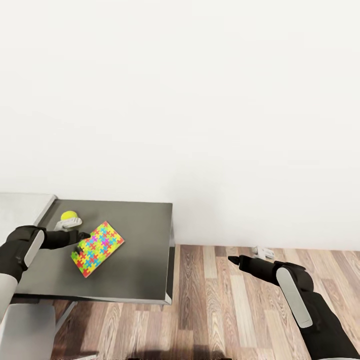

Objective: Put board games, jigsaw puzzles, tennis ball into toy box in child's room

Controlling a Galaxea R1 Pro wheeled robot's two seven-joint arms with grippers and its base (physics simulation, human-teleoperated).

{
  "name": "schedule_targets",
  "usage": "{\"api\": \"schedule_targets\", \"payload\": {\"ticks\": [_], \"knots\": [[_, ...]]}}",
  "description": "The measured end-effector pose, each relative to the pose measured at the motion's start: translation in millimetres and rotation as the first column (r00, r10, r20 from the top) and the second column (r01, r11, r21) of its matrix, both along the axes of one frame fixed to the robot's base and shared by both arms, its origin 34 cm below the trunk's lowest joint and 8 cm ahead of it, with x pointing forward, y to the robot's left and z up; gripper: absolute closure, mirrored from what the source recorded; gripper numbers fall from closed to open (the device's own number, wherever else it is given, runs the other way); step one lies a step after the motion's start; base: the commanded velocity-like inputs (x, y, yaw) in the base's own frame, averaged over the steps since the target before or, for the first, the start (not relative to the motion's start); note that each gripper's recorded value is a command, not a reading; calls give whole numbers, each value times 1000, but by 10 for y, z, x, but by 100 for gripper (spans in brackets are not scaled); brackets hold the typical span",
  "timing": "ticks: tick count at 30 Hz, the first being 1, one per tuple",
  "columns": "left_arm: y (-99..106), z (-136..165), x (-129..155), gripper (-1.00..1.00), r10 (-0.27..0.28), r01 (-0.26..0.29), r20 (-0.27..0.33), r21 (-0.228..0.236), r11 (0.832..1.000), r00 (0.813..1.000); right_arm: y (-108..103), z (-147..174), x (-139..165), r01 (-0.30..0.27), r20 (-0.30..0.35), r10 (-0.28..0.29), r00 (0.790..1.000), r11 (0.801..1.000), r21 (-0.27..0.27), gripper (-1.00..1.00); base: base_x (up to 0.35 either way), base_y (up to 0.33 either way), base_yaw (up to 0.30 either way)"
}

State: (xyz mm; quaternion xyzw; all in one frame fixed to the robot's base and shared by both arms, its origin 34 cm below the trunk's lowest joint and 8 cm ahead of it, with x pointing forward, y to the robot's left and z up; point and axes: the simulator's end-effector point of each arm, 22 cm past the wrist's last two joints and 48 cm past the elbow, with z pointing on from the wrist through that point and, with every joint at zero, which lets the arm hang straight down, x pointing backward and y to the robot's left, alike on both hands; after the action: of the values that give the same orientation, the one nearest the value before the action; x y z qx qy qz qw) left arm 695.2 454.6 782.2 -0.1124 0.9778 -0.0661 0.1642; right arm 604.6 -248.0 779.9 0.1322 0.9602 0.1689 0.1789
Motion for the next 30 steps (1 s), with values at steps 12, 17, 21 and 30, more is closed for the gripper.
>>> {"api": "schedule_targets", "payload": {"ticks": [12,17,21,30], "knots": [[-5,-80,-27,-100,0,0,-12,0,1000,1000,0,-67,-31,0,-14,0,1000,1000,0,-100,0,0,0],[-5,-99,-33,-100,0,0,-15,0,1000,1000,0,-84,-39,0,-17,0,1000,1000,0,-100,0,-1,0],[-5,-114,-40,-100,0,0,-18,0,1000,1000,0,-95,-45,0,-19,0,1000,1000,0,-100,0,-33,0],[-90,-150,-38,-100,-5,5,-20,-12,1000,1000,0,-104,-49,0,-21,0,1000,1000,0,-100,0,-147,0]]}}
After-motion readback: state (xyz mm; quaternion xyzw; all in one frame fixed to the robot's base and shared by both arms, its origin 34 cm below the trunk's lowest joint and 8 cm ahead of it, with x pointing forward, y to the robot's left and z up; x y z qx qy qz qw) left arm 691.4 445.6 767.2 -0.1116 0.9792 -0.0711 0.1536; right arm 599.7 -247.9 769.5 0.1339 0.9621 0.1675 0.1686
